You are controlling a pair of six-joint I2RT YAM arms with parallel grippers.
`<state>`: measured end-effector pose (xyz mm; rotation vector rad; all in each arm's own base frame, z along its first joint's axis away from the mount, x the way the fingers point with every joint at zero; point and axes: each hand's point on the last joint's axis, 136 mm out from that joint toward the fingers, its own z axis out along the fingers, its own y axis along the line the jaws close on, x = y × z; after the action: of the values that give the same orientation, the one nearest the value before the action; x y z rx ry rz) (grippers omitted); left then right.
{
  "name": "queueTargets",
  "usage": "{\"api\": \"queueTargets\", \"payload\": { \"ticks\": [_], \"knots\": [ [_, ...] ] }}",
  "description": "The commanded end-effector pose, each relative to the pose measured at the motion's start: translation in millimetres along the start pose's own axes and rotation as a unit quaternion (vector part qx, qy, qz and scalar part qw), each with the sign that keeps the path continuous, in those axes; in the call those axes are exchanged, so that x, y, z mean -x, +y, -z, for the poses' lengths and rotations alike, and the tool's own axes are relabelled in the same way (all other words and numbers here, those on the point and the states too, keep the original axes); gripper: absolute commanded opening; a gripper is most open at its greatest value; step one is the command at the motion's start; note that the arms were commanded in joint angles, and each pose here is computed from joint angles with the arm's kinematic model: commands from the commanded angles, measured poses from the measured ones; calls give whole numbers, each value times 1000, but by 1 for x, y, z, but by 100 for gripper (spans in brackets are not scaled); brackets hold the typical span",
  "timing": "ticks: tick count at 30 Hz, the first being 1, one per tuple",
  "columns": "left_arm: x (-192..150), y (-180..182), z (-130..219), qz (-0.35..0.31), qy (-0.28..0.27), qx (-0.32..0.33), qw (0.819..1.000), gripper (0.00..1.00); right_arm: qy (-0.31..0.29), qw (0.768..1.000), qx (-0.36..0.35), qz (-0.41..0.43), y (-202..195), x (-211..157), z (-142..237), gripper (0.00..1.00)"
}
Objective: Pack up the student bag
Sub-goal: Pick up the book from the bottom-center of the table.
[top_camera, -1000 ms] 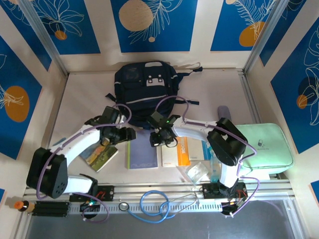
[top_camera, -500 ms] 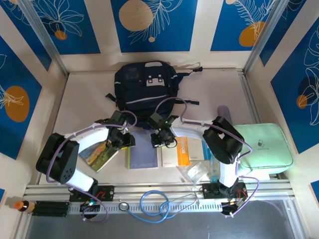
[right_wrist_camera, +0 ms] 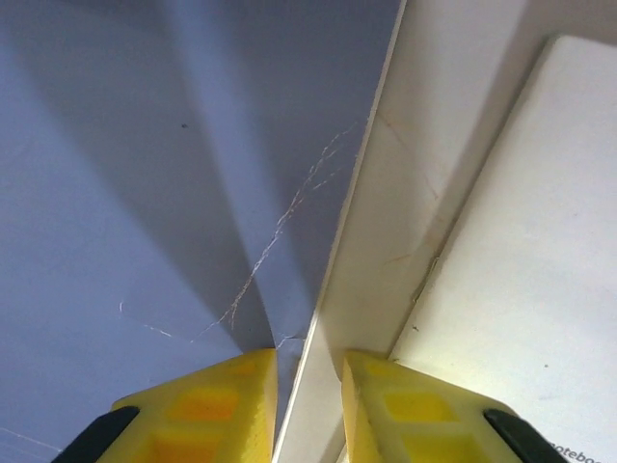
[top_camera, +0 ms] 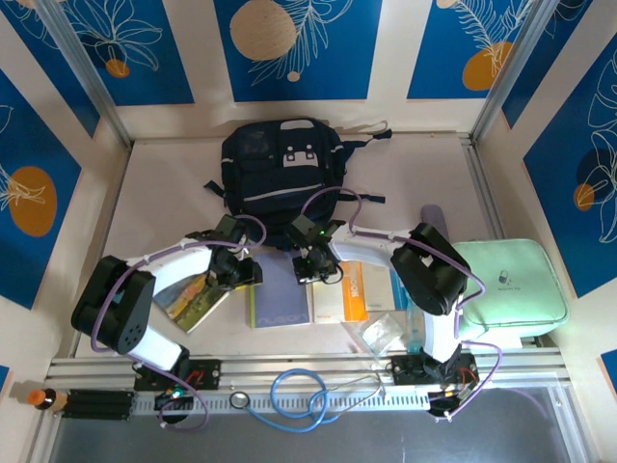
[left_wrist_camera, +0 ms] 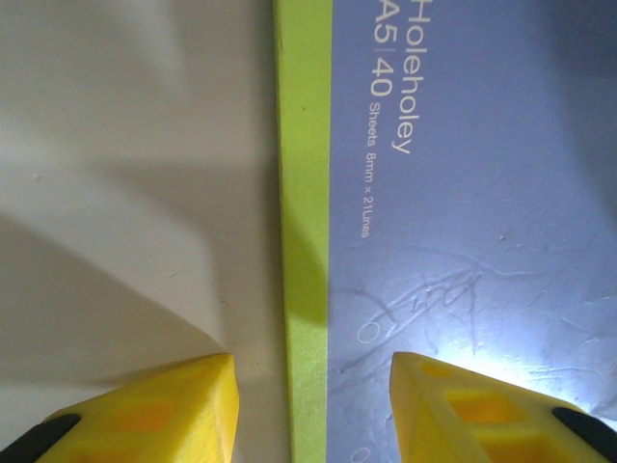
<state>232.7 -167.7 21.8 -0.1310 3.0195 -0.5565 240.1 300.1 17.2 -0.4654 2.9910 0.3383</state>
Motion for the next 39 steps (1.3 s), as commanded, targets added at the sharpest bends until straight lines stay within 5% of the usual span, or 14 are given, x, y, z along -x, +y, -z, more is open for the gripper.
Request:
{"api": "queueTargets", "payload": {
  "ticks": [1,7,17,25,31,39],
  "knots": [
    [-3,-25,-4,-22,6,-64,998,43,21,1000,-2,3,-4,-4,-16,22],
    [-5,-25,-3,-19,5,-68,998,33,22,1000,3,4,-1,-3,-16,20],
    [-8,-27,1,-12,0,-81,997,31,22,1000,1,2,-3,-3,-16,20],
    [-9,-19,-5,-4,3,-59,998,42,23,1000,1,3,-2,-4,-17,20],
    [-11,-54,6,-39,9,-159,986,39,19,1000,2,2,-3,-4,-15,20],
    [-13,-77,55,-90,-54,-225,969,42,11,1000,6,-2,-2,-1,-12,20]
  ]
}}
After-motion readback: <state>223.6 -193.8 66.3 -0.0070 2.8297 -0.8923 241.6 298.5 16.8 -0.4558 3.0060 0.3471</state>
